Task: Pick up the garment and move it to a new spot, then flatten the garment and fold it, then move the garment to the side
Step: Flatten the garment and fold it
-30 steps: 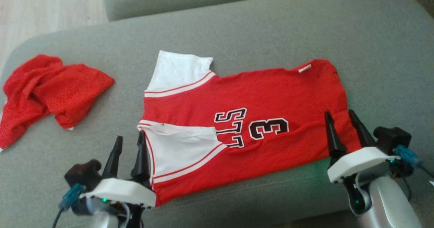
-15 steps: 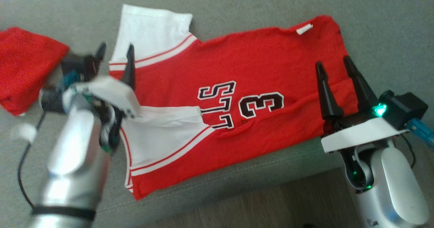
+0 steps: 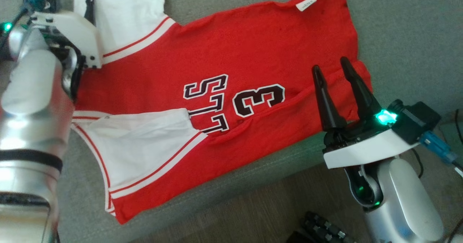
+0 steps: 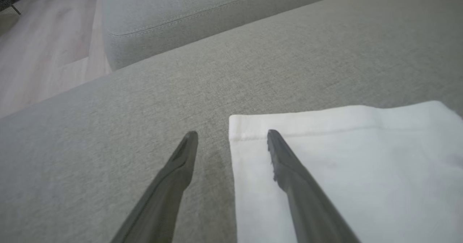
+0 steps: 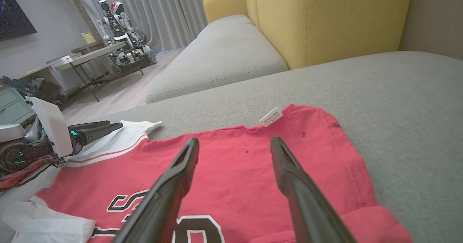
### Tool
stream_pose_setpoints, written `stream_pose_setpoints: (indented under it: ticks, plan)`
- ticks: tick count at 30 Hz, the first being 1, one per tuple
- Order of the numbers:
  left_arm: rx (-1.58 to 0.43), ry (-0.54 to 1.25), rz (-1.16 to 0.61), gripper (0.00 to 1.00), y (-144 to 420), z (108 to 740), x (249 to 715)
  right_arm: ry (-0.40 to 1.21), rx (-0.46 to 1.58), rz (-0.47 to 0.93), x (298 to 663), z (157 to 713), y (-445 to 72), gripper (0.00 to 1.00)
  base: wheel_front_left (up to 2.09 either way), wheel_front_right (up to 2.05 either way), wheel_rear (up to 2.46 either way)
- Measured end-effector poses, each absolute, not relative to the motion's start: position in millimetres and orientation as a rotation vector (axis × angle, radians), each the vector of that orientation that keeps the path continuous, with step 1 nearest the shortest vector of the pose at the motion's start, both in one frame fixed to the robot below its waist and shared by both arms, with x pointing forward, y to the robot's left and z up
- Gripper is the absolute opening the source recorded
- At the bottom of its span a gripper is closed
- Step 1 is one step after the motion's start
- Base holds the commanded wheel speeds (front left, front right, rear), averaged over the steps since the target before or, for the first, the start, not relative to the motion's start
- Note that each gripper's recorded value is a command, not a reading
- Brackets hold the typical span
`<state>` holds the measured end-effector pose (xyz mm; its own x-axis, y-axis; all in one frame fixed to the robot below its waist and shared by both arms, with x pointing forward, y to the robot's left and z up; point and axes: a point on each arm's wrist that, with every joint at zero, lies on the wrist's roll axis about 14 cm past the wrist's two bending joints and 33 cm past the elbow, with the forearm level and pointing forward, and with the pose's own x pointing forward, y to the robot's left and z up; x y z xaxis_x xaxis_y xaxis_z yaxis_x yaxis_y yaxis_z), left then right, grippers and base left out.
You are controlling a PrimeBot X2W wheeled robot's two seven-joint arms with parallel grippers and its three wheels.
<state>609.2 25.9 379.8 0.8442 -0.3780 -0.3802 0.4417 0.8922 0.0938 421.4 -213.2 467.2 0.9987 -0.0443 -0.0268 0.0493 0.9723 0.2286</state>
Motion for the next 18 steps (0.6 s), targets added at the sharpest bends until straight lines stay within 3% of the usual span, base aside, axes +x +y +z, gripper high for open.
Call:
stream_pose_setpoints:
  ticks: [9,10,11,18]
  plan:
    - [0.243,0.412,-0.470,1.00,21,369,623,0.026,0.235,-0.079,417,462,-222,1.00,0.00,0.00,0.00]
    - [0.248,0.419,-0.480,0.30,20,368,623,0.027,0.235,-0.080,417,462,-222,1.00,0.00,0.00,0.00]
    - [0.255,0.429,-0.491,0.00,19,366,622,0.029,0.235,-0.080,417,461,-222,1.00,0.00,0.00,0.00]
    - [0.238,0.407,-0.525,0.00,14,370,617,0.028,0.231,-0.105,419,459,-231,1.00,0.00,0.00,0.00]
